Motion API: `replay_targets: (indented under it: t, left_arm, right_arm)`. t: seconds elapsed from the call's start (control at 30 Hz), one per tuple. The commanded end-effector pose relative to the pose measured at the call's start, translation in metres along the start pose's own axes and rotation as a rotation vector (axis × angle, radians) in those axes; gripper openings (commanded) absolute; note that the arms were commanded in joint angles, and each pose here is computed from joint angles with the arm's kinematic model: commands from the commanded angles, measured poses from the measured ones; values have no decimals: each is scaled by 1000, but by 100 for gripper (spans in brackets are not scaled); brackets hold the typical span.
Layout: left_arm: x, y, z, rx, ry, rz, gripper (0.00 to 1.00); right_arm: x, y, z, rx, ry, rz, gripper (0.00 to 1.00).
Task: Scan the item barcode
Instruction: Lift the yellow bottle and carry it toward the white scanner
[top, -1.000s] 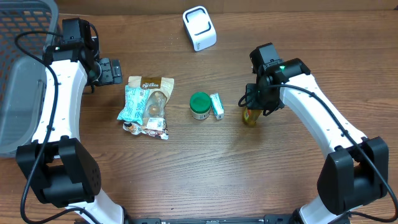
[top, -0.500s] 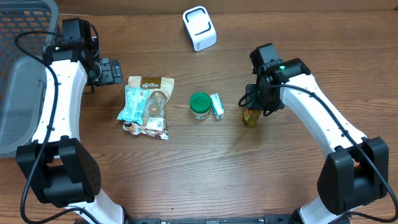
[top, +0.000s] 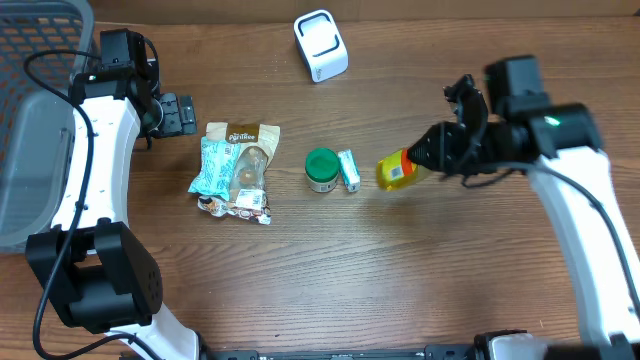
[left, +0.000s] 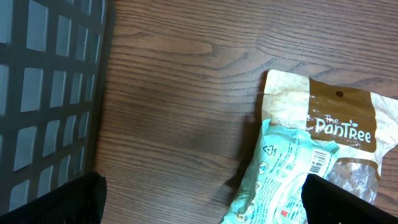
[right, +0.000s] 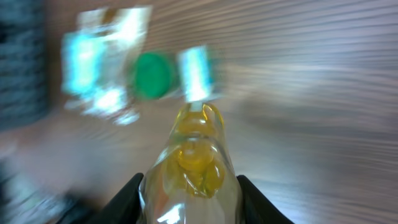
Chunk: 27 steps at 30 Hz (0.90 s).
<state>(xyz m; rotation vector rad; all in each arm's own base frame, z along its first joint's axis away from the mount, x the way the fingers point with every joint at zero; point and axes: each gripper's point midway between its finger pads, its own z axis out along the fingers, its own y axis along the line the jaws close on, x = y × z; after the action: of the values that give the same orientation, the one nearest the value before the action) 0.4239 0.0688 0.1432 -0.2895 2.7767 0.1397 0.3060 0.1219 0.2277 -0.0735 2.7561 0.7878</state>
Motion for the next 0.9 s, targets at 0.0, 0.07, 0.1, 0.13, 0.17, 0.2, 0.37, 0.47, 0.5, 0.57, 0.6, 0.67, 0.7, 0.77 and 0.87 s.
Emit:
replay_targets:
  t: [0.0, 0.07, 0.1, 0.13, 0.17, 0.2, 0.37, 0.47, 0.5, 0.57, 0.6, 0.67, 0.7, 0.77, 0.87]
  left_arm:
    - [-8, -1, -12, 8, -37, 17, 99]
    - [-8, -1, -12, 8, -37, 18, 99]
    - [-8, -1, -12, 8, -37, 17, 99]
    - [-8, -1, -12, 8, -37, 17, 100]
    - [-8, -1, -12, 8, -37, 17, 100]
    - [-8, -1, -12, 8, -37, 17, 100]
    - [-8, -1, -12, 8, -37, 17, 100]
    - [-8, -1, -12, 8, -37, 17, 100]
    - [-8, -1, -12, 8, -37, 17, 100]
    - [-8, -1, -12, 8, -37, 17, 100]
    - [-8, -1, -12, 8, -37, 17, 99]
    - [-8, -1, -12, 8, -37, 17, 100]
    - [-8, -1, -12, 8, -37, 17, 99]
    - [-8, -1, -12, 8, -37, 17, 100]
    - [-8, -1, -12, 8, -37, 17, 99]
  right_arm:
    - [22, 74, -45, -414, -15, -207, 23]
    - [36, 84, -54, -481, 9, -232, 23]
    - [43, 87, -57, -503, 26, -234, 23]
    - [48, 89, -59, -519, 43, -231, 23]
    - [53, 90, -60, -532, 57, -232, 23]
    - [57, 92, -62, -547, 68, -234, 23]
    - [68, 103, -71, -631, 91, -245, 23]
    - [69, 105, -72, -645, 94, -237, 23]
    - [69, 105, -72, -645, 94, -237, 23]
    - [69, 106, -73, -648, 93, -237, 23]
    - [69, 106, -73, -648, 94, -236, 23]
    - [69, 106, -73, -648, 93, -236, 23]
    - [69, 106, -73, -648, 94, -236, 23]
    - [69, 106, -73, -648, 94, -235, 23]
    - [69, 106, -73, -648, 94, -236, 23]
